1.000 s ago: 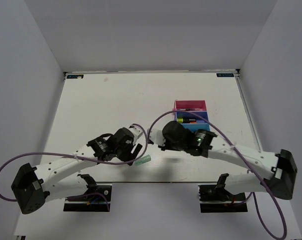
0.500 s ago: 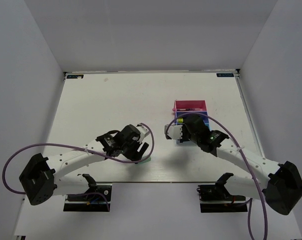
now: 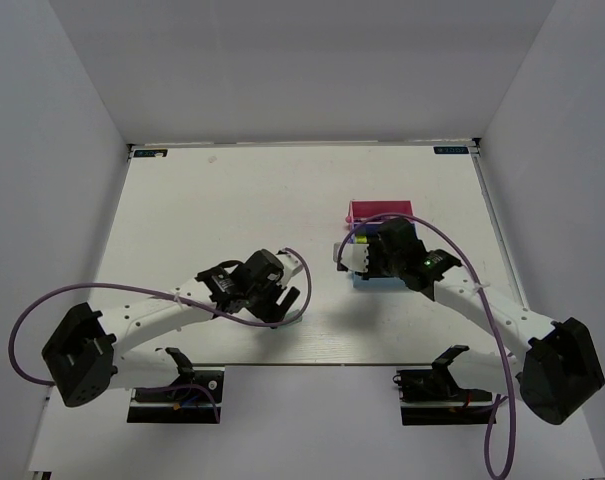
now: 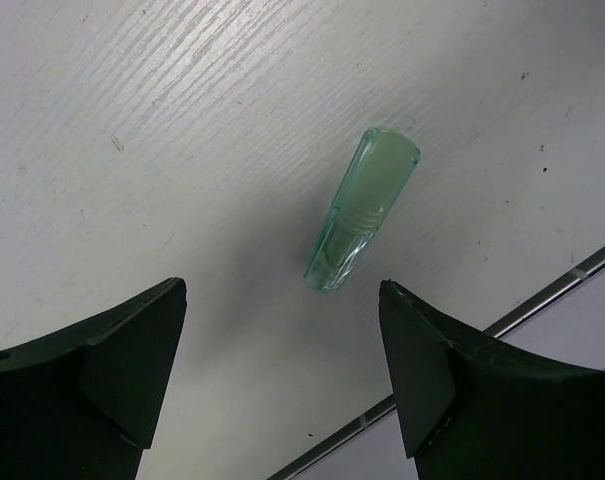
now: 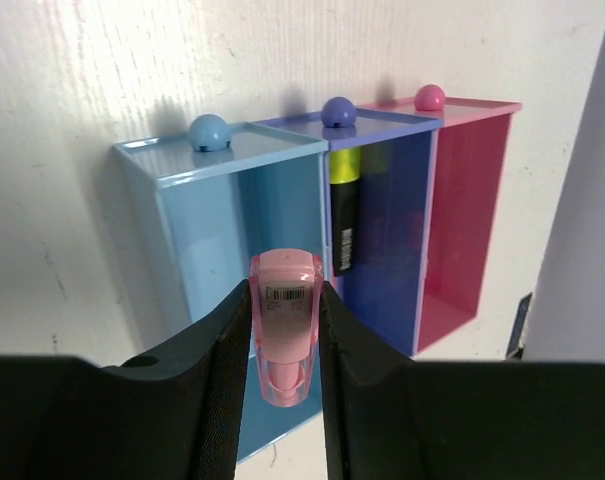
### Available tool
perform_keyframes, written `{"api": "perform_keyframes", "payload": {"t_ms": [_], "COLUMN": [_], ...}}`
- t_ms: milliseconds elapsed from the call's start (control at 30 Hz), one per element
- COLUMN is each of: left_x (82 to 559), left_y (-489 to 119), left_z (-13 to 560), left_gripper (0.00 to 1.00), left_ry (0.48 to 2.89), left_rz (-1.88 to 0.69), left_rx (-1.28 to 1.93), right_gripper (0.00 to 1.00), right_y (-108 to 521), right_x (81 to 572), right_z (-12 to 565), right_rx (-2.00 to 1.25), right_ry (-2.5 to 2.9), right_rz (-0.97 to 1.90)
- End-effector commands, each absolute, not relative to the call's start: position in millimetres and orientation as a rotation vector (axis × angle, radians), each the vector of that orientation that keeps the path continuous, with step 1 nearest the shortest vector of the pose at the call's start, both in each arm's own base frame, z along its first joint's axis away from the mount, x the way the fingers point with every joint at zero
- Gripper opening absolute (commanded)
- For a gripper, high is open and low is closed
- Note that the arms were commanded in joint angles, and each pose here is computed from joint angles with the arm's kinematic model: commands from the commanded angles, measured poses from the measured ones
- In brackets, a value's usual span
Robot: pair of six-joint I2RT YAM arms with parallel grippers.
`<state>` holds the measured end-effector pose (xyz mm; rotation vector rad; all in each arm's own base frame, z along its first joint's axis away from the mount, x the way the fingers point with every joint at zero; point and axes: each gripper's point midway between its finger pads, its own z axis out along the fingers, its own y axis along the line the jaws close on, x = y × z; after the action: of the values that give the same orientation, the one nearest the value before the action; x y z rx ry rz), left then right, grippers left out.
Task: Sort the stationery into containers
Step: Place the stationery in the storage box, then pick up the stationery from the center of the board.
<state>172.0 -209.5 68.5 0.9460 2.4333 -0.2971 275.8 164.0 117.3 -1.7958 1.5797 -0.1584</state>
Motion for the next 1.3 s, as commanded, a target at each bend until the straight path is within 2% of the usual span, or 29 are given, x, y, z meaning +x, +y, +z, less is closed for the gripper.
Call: {"api": "perform_keyframes", "payload": {"t_ms": [0,33,133,367,400,433,467,500,667,900,1033,1133,1167,1267], "left_x": [175,175,176,176,177,178,179,178,178,171,171,168,167,165], "left_y": [-215,-216,-215,-219,-220,-221,-224,-226,-238,-256,-258,-258,-256,-254], "left_z": [65,64,59,54,52,53,52,51,41,29,19,11,7,3], "left_gripper": [0.88,0.88,0.88,0.88,0.88,0.88,0.87,0.87,0.82,0.8,0.74,0.63,0.51,0.34], "left_ry": [2.402,2.4,2.402,2.377,2.373,2.37,2.367,2.372,2.405,2.399,2.429,2.448,2.456,2.471], "left_rz": [-0.307,-0.306,-0.294,-0.311,-0.311,-0.312,-0.31,-0.321,-0.361,-0.432,-0.419,-0.418,-0.416,-0.409], "left_rx": [0.978,0.988,1.0,1.056,1.07,1.078,1.091,1.098,1.131,1.168,1.177,1.188,1.189,1.191], "right_gripper": [0.29,0.41,0.5,0.55,0.5,0.26,0.11,0.04,0.04,0.06,0.08,0.08,0.08,0.1], "right_y": [172,171,168,165,159,156,155,154,150,134,130,128,129,127], "right_x": [274,272,275,285,290,291,295,294,273,263,256,255,255,254], "right_z": [129,126,125,149,155,159,173,175,170,152,144,143,144,145], "right_rx": [-1.784,-1.791,-1.763,-1.573,-1.468,-1.405,-1.219,-1.166,-0.985,-0.919,-0.89,-0.866,-0.864,-0.846], "right_ry": [1.573,1.591,1.625,1.694,1.758,1.785,1.854,1.878,1.994,2.03,2.048,2.057,2.055,2.056], "right_rz": [-0.083,-0.072,-0.079,-0.066,-0.092,-0.093,-0.057,-0.035,0.1,0.094,0.125,0.137,0.142,0.15]}}
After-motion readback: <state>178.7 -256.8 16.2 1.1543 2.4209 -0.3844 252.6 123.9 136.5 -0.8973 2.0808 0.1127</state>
